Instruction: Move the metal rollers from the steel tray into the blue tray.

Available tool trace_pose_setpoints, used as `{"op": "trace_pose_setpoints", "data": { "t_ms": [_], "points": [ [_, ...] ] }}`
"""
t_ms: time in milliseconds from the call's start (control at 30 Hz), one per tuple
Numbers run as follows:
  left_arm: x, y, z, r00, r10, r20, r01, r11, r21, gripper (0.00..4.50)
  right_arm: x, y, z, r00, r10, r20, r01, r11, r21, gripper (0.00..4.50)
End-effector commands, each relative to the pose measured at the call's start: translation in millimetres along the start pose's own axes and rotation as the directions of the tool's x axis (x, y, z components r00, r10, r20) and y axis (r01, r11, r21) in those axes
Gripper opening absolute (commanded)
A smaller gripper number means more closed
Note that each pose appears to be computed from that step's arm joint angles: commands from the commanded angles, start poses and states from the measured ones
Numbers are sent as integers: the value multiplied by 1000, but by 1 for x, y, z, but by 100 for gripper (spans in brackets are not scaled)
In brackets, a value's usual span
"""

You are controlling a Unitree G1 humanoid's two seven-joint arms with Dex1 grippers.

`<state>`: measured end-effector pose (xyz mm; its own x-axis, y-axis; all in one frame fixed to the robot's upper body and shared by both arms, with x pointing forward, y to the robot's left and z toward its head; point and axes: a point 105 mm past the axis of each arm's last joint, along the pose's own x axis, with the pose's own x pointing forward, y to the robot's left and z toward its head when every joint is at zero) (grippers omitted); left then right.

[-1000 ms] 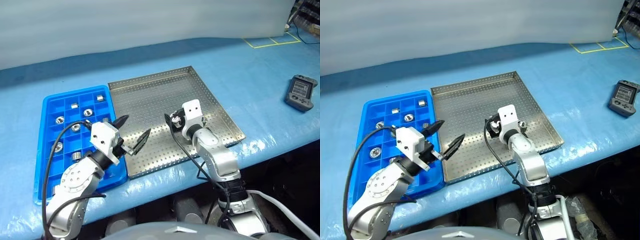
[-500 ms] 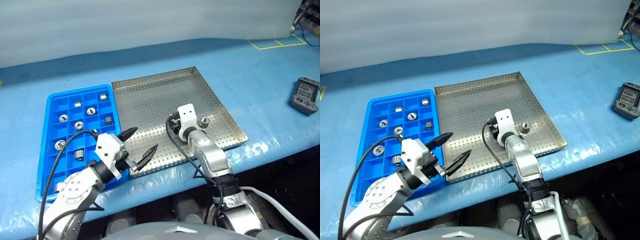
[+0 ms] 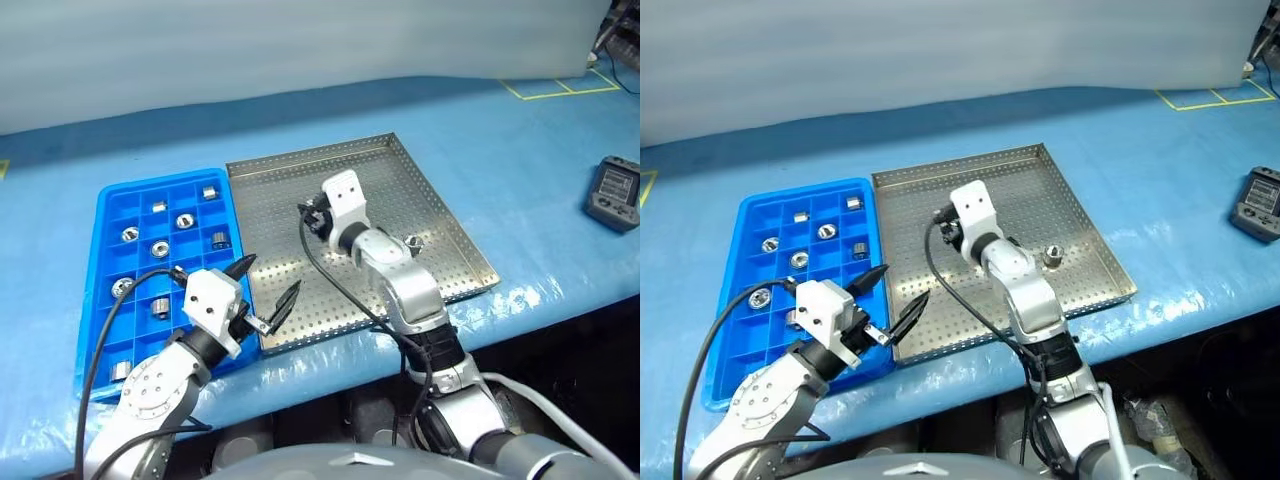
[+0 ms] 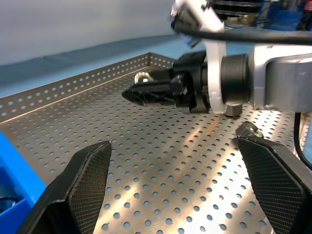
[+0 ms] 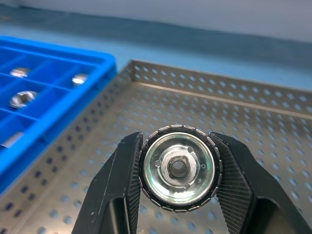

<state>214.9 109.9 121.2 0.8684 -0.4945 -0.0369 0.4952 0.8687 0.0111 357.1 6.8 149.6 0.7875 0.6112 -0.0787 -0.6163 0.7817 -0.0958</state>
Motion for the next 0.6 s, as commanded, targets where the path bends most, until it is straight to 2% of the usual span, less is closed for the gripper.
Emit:
{"op": "trace_pose_setpoints", "data": {
  "t_ms": [33, 367, 467, 600],
  "points": [
    [-12, 3, 18, 995, 66, 72, -69, 997, 42, 450, 9, 28, 29, 987, 126, 96, -124, 992, -30, 175],
    [-57, 18, 20, 943, 328, 59, -331, 943, 34, 450, 31, 90, 39, 922, 371, 111, -364, 928, -78, 175],
    [-67, 18, 19, 928, 369, 53, -371, 928, 32, 450, 34, 102, 34, 904, 416, 95, -412, 909, -65, 175],
    [-75, 16, 16, 914, 404, 43, -406, 914, 22, 450, 36, 113, 12, 887, 460, 38, -459, 888, -30, 175]
  ]
}}
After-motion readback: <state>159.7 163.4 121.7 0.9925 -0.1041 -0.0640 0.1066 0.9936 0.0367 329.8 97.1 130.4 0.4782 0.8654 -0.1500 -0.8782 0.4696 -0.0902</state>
